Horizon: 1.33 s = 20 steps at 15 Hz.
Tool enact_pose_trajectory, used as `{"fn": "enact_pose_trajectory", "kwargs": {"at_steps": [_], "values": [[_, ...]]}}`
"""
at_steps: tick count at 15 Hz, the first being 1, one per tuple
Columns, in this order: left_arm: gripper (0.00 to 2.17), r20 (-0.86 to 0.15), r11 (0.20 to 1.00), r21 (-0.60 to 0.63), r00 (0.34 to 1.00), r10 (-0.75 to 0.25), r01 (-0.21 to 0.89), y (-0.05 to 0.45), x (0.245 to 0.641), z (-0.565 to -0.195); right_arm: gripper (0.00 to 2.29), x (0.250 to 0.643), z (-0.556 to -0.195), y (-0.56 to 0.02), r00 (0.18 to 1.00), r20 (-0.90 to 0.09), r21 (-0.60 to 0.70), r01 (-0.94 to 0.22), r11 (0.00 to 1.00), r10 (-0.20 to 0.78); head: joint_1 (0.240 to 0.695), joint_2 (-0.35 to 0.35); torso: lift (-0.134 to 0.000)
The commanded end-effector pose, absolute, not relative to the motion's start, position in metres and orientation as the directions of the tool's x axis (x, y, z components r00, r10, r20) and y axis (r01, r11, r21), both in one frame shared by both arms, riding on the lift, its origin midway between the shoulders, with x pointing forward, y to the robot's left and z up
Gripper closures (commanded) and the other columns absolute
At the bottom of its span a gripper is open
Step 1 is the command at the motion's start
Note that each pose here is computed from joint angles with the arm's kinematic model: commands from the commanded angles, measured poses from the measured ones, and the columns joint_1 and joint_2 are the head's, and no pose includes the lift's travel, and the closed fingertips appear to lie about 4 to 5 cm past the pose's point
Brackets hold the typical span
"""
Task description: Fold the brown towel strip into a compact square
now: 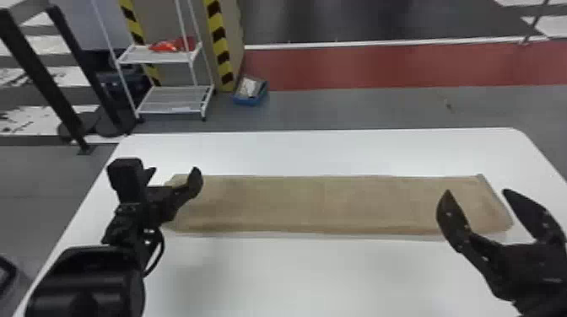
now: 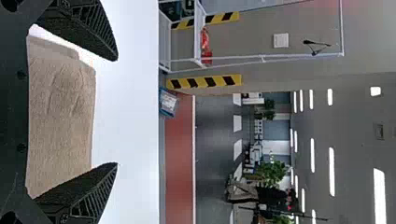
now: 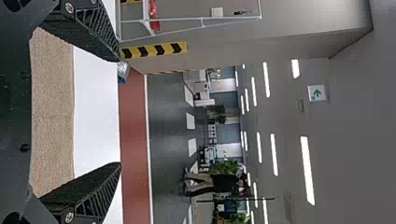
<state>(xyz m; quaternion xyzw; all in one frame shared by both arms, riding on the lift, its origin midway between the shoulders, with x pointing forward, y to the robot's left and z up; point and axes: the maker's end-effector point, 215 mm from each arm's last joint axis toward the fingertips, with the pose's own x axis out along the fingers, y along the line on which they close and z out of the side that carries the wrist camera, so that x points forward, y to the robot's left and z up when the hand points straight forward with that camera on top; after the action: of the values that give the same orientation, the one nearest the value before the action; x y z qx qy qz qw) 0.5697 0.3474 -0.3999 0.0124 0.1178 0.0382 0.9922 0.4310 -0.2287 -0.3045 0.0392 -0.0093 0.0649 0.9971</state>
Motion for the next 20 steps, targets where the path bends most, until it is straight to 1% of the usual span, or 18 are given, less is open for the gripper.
{"fn": "enact_pose_trajectory", "kwargs": {"at_steps": [1,3,6,9,12,14,16,19,20], "values": [[0.08,-0.265,0.995,0.033,0.959,0.096,-0.09,0.372,0.576,-0.407,0.09,0.432,-0.302,-0.227,0.991,0.035,0.077,-0.133,0.988,0.131,0.695,0.129,-0.109],[0.08,-0.311,0.997,-0.018,0.948,0.07,-0.08,0.379,0.574,-0.422,0.09,0.433,-0.301,-0.226,0.991,0.036,0.077,-0.135,0.988,0.132,0.695,0.146,-0.109],[0.08,-0.377,0.996,-0.007,0.923,0.077,-0.086,0.388,0.565,-0.444,0.09,0.435,-0.301,-0.221,0.989,0.038,0.075,-0.142,0.987,0.14,0.695,0.168,-0.109],[0.08,-0.403,0.996,-0.001,0.912,0.077,-0.084,0.387,0.561,-0.457,0.09,0.436,-0.305,-0.22,0.989,0.032,0.076,-0.144,0.987,0.141,0.695,0.181,-0.109],[0.08,-0.419,0.995,0.051,0.903,0.096,-0.082,0.394,0.558,-0.464,0.09,0.436,-0.305,-0.217,0.989,0.032,0.078,-0.149,0.986,0.147,0.695,0.185,-0.109],[0.09,-0.431,0.997,0.041,0.899,0.077,-0.065,0.389,0.557,-0.468,0.09,0.436,-0.306,-0.218,0.988,0.031,0.076,-0.152,0.985,0.15,0.695,0.191,-0.109],[0.24,-0.459,0.998,0.035,0.886,0.063,-0.053,0.384,0.553,-0.477,0.09,0.436,-0.308,-0.218,0.988,0.028,0.076,-0.154,0.985,0.152,0.695,0.19,-0.109],[0.29,-0.475,0.999,0.028,0.878,0.053,-0.045,0.382,0.551,-0.481,0.09,0.436,-0.308,-0.218,0.988,0.027,0.072,-0.156,0.985,0.155,0.695,0.185,-0.109],[0.47,-0.475,0.999,0.029,0.878,0.054,-0.046,0.382,0.55,-0.481,0.09,0.436,-0.307,-0.218,0.987,0.029,0.072,-0.157,0.985,0.155,0.695,0.183,-0.109]]}}
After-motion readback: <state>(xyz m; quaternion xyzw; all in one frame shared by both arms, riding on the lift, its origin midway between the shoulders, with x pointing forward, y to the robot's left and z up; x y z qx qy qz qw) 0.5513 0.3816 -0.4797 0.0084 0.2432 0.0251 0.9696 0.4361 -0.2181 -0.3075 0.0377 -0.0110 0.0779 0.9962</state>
